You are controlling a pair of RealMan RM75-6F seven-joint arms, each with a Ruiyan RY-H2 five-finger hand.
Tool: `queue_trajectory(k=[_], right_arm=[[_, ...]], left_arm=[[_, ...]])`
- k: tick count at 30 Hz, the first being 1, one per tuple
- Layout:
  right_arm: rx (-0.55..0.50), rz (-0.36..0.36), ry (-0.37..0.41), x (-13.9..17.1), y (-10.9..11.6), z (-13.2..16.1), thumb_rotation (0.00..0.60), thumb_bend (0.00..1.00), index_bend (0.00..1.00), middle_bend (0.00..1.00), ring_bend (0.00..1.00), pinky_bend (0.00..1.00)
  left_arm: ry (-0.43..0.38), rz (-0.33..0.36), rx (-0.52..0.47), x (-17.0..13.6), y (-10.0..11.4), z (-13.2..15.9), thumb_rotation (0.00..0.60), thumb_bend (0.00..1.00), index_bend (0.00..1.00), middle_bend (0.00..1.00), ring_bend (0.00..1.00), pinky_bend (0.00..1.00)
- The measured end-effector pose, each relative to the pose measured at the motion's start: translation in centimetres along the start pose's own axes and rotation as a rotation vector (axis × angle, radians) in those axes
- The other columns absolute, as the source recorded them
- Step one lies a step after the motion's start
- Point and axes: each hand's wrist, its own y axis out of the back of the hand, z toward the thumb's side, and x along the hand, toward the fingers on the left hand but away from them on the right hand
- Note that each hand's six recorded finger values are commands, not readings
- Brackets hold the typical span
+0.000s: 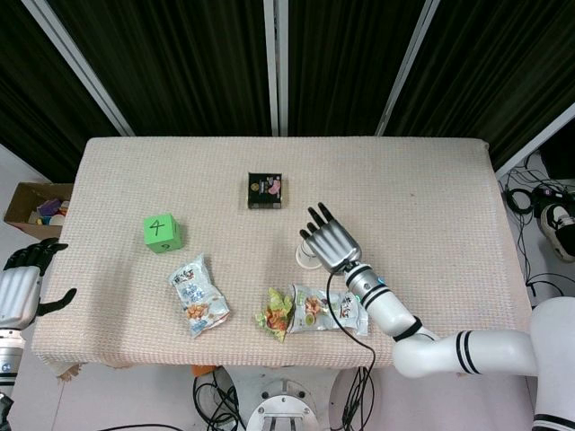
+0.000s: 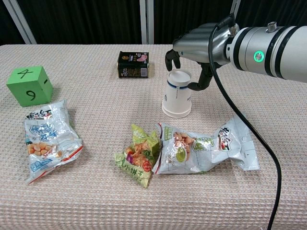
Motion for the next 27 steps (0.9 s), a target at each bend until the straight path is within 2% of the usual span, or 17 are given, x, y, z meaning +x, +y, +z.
queue_trajectory(k=[13,19,27], right_arm=[[-0.007,-0.029,0.003,-0.2,0.4,0.2,0.600,0.37,0.35,0.40,0.04,0.01],[-0.014,-0.046,-0.001,0.2,0.9,-0.1,0.600,0.38,0.36,0.40,0.04,0.01],[-0.061,-0.094,-0.013,2.2,2.9,-1.0,0.600,0.38,0.36,0.40,0.05,0.01]], left_arm=[[0.007,0.003,-0.007,-0.2,0.0,-0.3,0.600,0.22,0.22,0.13,0.13,0.16],[0.009,0.004,-0.011,-0.2,0.1,-0.4,0.600,0.22,0.22,0.13,0.13,0.16],[0.004,0.004,-0.008,-0.3,0.2,-0.3,0.600,0.22,0.22,0.13,0.13,0.16]])
